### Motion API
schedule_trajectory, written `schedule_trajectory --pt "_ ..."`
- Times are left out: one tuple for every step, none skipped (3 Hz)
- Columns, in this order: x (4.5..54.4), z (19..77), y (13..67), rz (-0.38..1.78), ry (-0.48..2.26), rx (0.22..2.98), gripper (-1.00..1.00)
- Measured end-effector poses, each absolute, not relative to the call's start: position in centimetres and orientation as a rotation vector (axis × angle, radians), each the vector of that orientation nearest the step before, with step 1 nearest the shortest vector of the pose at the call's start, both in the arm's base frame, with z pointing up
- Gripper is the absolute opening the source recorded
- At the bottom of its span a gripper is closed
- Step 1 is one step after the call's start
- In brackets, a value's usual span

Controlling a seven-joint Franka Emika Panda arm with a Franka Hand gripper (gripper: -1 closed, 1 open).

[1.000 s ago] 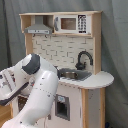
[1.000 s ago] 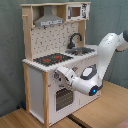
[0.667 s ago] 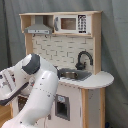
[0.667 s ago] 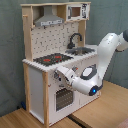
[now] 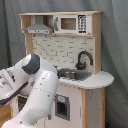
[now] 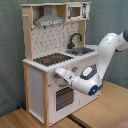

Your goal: Play with the kitchen

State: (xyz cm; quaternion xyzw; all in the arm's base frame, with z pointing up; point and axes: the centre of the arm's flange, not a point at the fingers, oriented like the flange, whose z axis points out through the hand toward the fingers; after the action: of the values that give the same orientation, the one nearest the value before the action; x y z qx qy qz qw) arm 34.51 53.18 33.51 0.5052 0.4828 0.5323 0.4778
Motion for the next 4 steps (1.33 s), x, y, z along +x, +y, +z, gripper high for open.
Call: schedule_trajectory --pt "34.51 33.64 53.25 1.201 1.239 1.140 -1.00" --pt "34.51 33.71 53.32 1.122 1.283 1.061 -1.00" --pt "34.51 33.78 53.39 1.042 1.323 0.981 -1.00" --pt "34.51 33.83 53.47 0.959 1.360 0.900 -1.00"
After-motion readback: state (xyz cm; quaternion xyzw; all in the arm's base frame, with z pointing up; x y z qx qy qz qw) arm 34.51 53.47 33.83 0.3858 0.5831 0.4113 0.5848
